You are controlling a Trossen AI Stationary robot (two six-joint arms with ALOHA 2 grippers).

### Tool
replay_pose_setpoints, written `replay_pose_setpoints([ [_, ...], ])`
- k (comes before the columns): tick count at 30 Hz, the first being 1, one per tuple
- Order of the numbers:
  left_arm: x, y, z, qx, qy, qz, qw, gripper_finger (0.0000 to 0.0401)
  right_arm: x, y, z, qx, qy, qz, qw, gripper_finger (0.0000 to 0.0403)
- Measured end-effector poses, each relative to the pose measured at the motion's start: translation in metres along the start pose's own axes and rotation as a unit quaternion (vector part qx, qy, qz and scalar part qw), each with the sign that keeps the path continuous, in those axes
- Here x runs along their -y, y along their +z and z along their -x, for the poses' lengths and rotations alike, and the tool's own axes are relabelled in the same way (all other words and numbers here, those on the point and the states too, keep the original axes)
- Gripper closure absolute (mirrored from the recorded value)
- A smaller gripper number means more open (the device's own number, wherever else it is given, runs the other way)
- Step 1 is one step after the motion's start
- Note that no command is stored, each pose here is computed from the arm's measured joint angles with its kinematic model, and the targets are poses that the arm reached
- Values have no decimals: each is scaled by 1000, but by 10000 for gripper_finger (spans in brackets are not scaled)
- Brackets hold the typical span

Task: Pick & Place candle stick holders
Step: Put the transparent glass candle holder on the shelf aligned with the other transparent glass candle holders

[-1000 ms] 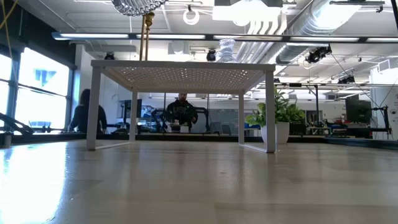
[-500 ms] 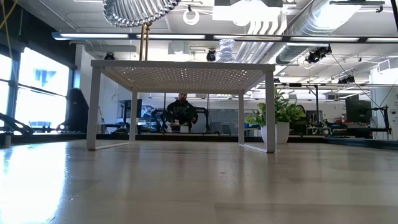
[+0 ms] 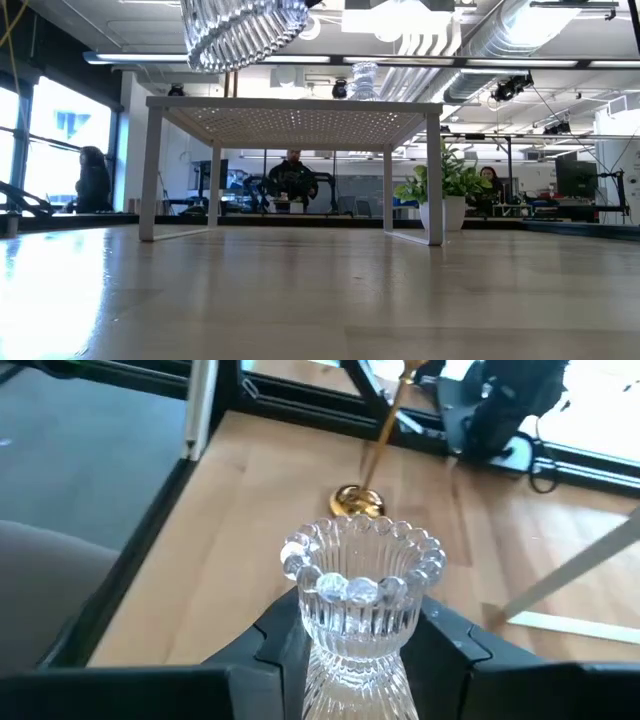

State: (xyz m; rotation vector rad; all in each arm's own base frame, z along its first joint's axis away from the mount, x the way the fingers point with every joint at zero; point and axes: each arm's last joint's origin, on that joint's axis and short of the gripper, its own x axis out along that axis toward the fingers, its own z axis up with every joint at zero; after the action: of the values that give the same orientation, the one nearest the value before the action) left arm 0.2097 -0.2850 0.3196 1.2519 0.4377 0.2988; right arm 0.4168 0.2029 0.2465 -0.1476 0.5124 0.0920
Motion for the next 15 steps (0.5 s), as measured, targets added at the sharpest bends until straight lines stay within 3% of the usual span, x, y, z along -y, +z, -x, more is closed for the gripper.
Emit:
replay_pose_setpoints([
  [3, 0, 1, 14, 14, 18, 13, 1000, 351, -2, 1, 2, 4, -15, 6, 1000, 287],
  [6, 3, 1, 23, 29, 3, 69, 997, 351, -3, 3, 6, 8, -33, 7, 999, 287],
  [11, 8, 2, 29, 40, -66, 153, 985, 351, 3, 10, 25, -4, -83, 2, 997, 287],
  [15, 11, 2, 29, 37, -112, 183, 976, 351, 8, 20, 52, -5, -138, -1, 990, 287],
])
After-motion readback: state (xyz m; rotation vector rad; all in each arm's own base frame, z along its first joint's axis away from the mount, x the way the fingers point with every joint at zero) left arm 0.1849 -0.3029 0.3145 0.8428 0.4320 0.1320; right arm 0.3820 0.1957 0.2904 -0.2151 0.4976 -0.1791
